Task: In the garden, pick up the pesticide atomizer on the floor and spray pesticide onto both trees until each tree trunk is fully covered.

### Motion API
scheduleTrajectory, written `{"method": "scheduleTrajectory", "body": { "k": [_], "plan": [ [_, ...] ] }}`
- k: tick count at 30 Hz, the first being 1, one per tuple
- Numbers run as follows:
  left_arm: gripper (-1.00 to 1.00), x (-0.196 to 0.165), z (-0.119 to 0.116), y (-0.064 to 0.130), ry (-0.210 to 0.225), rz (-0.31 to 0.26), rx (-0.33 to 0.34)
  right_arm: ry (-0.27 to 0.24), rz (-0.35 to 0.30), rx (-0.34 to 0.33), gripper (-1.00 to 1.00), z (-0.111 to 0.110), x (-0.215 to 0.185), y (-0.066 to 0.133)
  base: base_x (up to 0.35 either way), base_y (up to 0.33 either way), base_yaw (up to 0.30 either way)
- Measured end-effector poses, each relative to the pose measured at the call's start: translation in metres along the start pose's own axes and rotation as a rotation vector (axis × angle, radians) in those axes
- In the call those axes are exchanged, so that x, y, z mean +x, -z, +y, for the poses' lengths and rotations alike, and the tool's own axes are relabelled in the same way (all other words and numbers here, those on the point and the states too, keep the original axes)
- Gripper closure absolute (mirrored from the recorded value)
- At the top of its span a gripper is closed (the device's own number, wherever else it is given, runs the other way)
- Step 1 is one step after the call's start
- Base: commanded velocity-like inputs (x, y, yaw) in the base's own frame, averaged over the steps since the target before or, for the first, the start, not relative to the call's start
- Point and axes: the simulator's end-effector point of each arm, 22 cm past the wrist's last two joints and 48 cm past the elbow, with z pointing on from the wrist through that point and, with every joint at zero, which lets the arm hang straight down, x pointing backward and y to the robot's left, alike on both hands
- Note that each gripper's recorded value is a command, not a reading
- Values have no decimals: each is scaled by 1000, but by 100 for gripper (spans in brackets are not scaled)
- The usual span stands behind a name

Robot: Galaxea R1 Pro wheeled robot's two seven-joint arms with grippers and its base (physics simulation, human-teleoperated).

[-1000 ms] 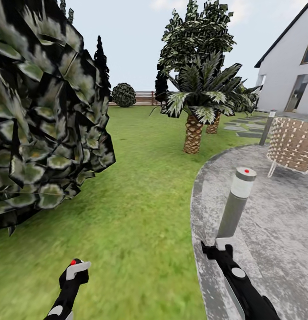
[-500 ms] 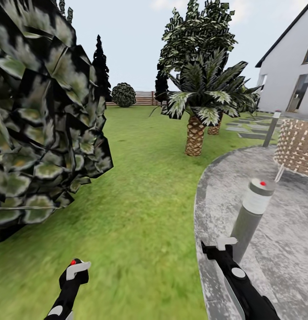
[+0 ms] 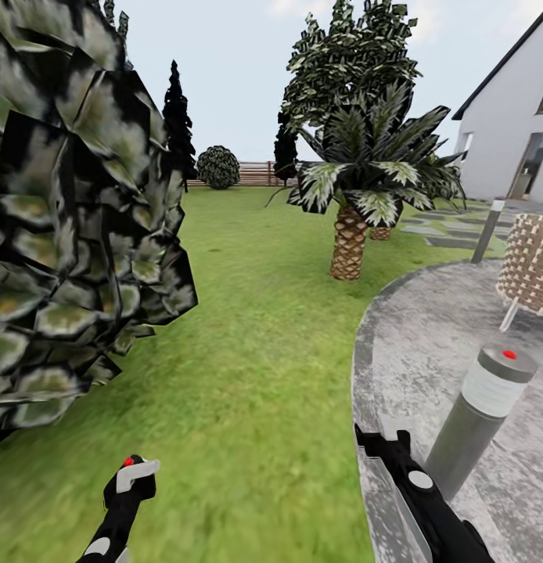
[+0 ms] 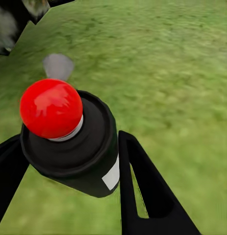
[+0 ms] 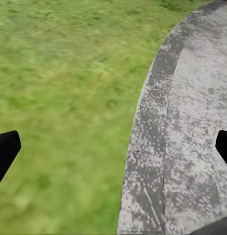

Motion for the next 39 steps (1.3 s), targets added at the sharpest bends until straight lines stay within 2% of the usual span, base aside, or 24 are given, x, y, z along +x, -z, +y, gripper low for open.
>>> {"method": "scheduleTrajectory", "body": {
  "k": [30, 39],
  "plan": [
    [100, 0, 0, 0, -1, 0, 1, 0, 0, 0, -100, -1, 0, 0, 338, 0, -2],
    [100, 0, -1, 0, -2, 0, 2, 0, 0, 0, -100, -1, 0, 0, 339, 0, -212]
  ]
}}
